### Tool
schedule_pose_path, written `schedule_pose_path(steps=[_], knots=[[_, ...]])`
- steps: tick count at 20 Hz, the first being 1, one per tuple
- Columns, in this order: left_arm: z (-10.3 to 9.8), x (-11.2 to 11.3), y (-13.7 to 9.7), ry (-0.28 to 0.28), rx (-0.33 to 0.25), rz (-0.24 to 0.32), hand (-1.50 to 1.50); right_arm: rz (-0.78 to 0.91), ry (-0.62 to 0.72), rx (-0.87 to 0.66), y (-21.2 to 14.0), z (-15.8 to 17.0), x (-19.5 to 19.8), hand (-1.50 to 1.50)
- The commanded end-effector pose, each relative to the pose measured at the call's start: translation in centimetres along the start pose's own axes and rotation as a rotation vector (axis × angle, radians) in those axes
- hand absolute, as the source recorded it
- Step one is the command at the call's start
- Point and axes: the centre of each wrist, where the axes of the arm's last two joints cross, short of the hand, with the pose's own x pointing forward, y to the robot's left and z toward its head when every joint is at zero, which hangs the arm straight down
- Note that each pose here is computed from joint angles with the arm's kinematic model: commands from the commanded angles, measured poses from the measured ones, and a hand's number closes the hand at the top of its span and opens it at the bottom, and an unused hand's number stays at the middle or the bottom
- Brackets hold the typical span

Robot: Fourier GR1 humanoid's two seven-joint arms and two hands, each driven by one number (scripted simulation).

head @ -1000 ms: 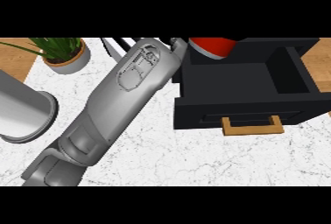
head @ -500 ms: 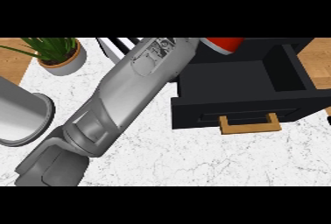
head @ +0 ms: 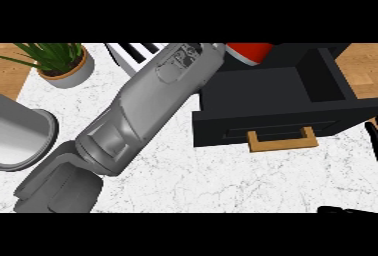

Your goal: Pick up the can, place it into the drawer and close the drawer

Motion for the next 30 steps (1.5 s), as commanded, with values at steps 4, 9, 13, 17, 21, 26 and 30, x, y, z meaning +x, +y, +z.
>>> schedule_pose_path(steps=[4,9,13,17,21,26,30], knots=[[0.5,-2.2,-0.3,-0.006,0.035,-0.061,1.50,0.006,-0.010,0.011,-0.1,-0.1,0.4,-1.50],[0.2,-3.6,0.1,-0.003,0.058,-0.084,1.50,-0.016,-0.026,0.014,-0.1,-0.4,-0.2,-1.50],[0.4,-4.8,0.1,-0.033,0.050,-0.130,1.50,0.020,-0.019,0.030,-0.5,-1.1,0.8,-1.50],[0.5,-4.6,-0.1,-0.004,0.094,-0.130,-1.50,0.005,-0.037,0.032,1.1,-1.1,0.0,-1.50],[0.3,-4.6,0.1,-0.013,0.122,-0.148,-1.50,0.016,-0.037,0.031,0.6,-1.4,-0.5,-1.50],[0.7,-6.7,0.5,0.000,0.144,-0.137,-1.50,0.010,-0.044,0.040,0.7,-1.5,0.8,-1.50],[0.9,-6.5,0.2,-0.003,0.195,-0.106,-1.50,0.020,-0.063,0.063,1.5,-1.0,1.6,-1.50]])
